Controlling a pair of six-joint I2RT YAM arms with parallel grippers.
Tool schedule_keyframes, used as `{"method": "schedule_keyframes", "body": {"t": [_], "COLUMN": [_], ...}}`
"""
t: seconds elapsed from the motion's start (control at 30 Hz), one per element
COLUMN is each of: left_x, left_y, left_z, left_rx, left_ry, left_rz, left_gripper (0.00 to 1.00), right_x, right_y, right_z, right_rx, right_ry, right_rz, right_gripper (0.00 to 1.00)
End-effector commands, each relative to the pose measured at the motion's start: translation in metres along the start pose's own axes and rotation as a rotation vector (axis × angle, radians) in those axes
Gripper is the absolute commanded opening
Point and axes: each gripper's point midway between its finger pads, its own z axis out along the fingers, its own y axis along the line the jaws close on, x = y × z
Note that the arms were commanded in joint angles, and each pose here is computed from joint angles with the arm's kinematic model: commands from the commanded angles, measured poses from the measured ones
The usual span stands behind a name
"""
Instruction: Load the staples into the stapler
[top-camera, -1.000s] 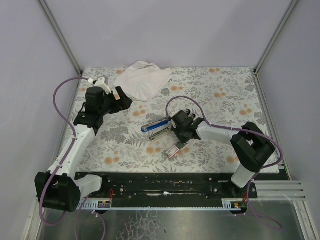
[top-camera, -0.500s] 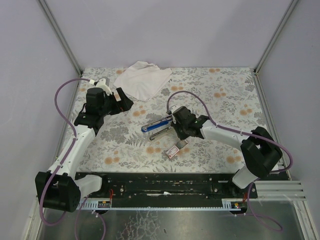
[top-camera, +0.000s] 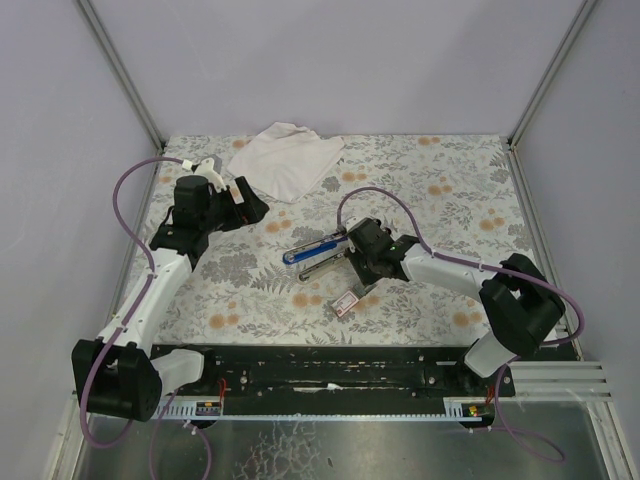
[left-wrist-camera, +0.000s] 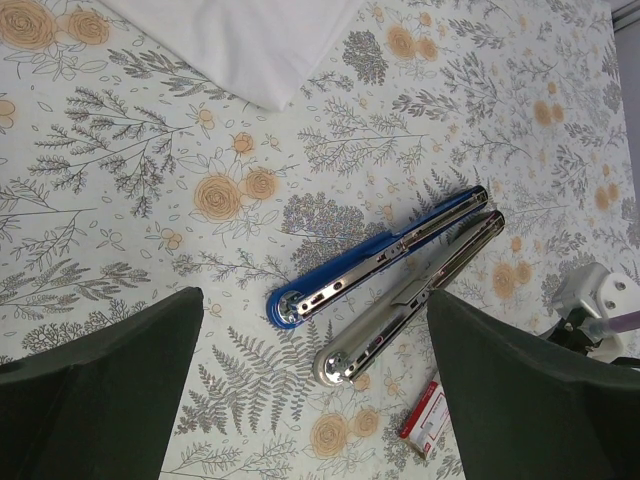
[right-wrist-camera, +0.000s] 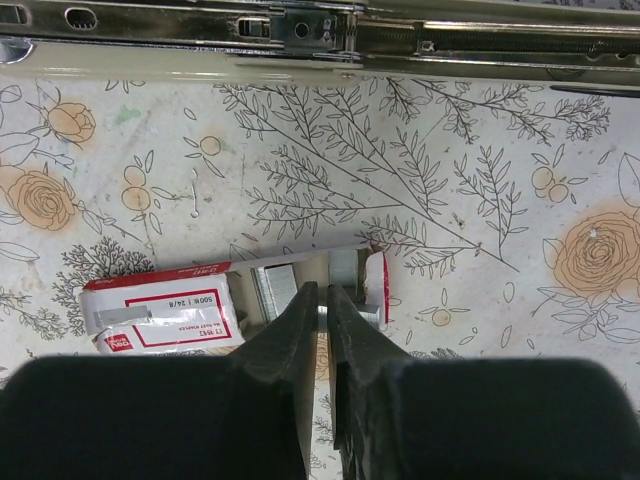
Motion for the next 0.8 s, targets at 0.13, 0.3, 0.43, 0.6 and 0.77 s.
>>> {"method": "schedule_keyframes", "body": {"t": [0.13, 0.3, 0.43, 0.6, 0.77], "left_x": [-0.003, -0.002, 0.0, 0.001, 0.0], "left_y": [-0.002, -0.004, -0.004, -0.003, -0.004], "left_z": [0.004, 0.004, 0.006, 0.006, 0.005], "left_rx": [0.025, 0.036, 0.041, 0.037, 0.039], "left_ry": [-0.014, -0.009, 0.0, -0.001, -0.001], "left_rz": [-0.001, -0.004, -0.007, -0.008, -0.006], "left_gripper": [0.93, 0.93, 0.93, 0.93, 0.93], "right_x": [-0.009, -0.008, -0.007, -0.005, -0.001], "right_y": [-0.003, 0.007, 0.014, 0.018, 0.024], "right_z": [-0.015, -0.021, -0.019, -0.013, -0.004], "right_rx": [0.04, -0.021, -0.059, -0.075, -0.092], "right_ry": [-0.047, -0.061, -0.048, -0.03, -0.009], "right_rz": [0.058, 0.08, 0.083, 0.055, 0.033], "right_gripper": [0.23, 0.33, 0.35, 0.32, 0.31]}}
